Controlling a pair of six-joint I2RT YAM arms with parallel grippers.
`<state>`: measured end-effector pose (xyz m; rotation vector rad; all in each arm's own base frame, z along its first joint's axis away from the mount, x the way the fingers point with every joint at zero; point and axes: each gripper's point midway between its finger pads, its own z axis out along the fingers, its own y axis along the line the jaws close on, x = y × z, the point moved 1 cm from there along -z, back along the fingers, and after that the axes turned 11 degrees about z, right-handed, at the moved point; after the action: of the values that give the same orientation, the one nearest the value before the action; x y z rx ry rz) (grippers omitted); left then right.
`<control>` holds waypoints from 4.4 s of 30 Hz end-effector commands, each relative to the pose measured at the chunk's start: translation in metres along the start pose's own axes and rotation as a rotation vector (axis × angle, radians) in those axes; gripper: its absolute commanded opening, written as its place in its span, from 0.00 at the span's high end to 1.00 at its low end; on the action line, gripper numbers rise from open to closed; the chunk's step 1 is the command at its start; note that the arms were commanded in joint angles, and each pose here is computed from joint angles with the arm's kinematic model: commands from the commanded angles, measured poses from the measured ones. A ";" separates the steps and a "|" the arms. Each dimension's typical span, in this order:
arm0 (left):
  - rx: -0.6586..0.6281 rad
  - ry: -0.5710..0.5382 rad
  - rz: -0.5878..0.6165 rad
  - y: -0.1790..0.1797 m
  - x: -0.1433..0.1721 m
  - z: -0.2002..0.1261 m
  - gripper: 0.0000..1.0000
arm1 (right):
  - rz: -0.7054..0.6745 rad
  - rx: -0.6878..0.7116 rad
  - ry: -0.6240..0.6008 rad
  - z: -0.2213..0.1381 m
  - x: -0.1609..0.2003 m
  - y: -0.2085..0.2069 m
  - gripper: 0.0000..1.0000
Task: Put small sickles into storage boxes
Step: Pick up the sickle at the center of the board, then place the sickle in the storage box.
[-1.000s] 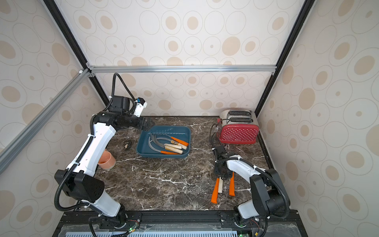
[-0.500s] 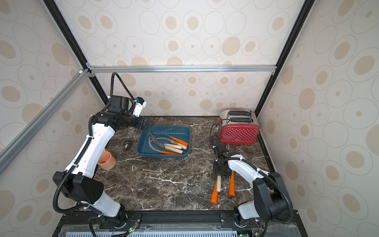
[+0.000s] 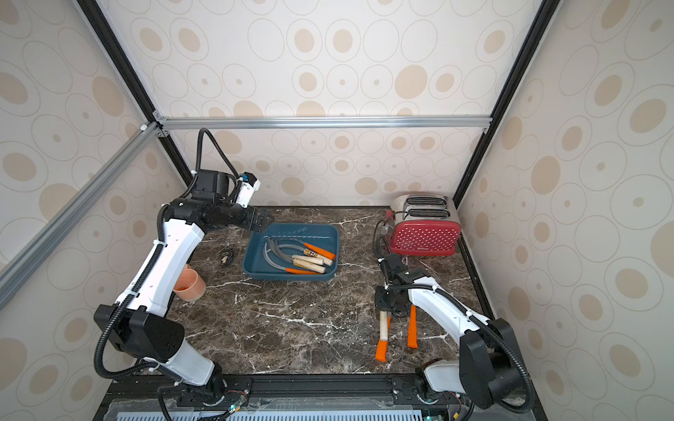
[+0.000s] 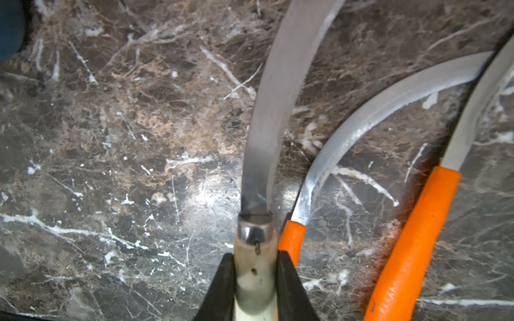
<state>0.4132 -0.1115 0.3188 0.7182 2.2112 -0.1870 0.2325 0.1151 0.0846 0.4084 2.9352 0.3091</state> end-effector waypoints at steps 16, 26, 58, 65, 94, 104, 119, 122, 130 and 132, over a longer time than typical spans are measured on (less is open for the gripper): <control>-0.026 -0.073 0.013 0.001 -0.020 -0.024 0.01 | -0.225 -0.210 0.042 -0.039 0.018 0.083 0.99; -0.117 -0.087 0.018 0.012 -0.027 -0.043 0.01 | -0.389 -0.271 -0.006 -0.059 -0.013 0.153 0.99; -0.215 -0.119 -0.006 0.029 -0.025 -0.076 0.01 | -0.883 -0.296 -0.128 -0.005 -0.106 0.319 0.97; -0.217 -0.126 -0.009 0.027 -0.023 -0.080 0.01 | -1.025 -0.185 -0.196 0.015 -0.104 0.326 0.96; -0.204 -0.122 -0.014 0.025 -0.021 -0.078 0.01 | -1.328 0.063 -0.261 0.063 -0.084 0.339 0.91; -0.193 -0.121 -0.014 0.024 -0.020 -0.076 0.01 | -1.347 0.088 -0.229 0.066 -0.079 0.332 0.90; -0.171 -0.122 -0.014 0.021 -0.020 -0.074 0.01 | -1.375 0.102 -0.148 0.066 -0.063 0.319 0.91; -0.166 -0.123 -0.014 0.020 -0.021 -0.074 0.01 | -1.388 0.112 -0.146 0.070 -0.064 0.319 0.90; -0.159 -0.126 -0.017 0.019 -0.021 -0.075 0.01 | -1.399 0.111 -0.138 0.077 -0.063 0.319 0.87; -0.159 -0.125 -0.016 0.018 -0.020 -0.075 0.01 | -1.402 0.107 -0.132 0.078 -0.062 0.319 0.87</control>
<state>0.3923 -0.0795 0.3808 0.5901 2.0952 -0.0503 0.3939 0.4089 0.1005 -1.3997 2.3546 -0.0830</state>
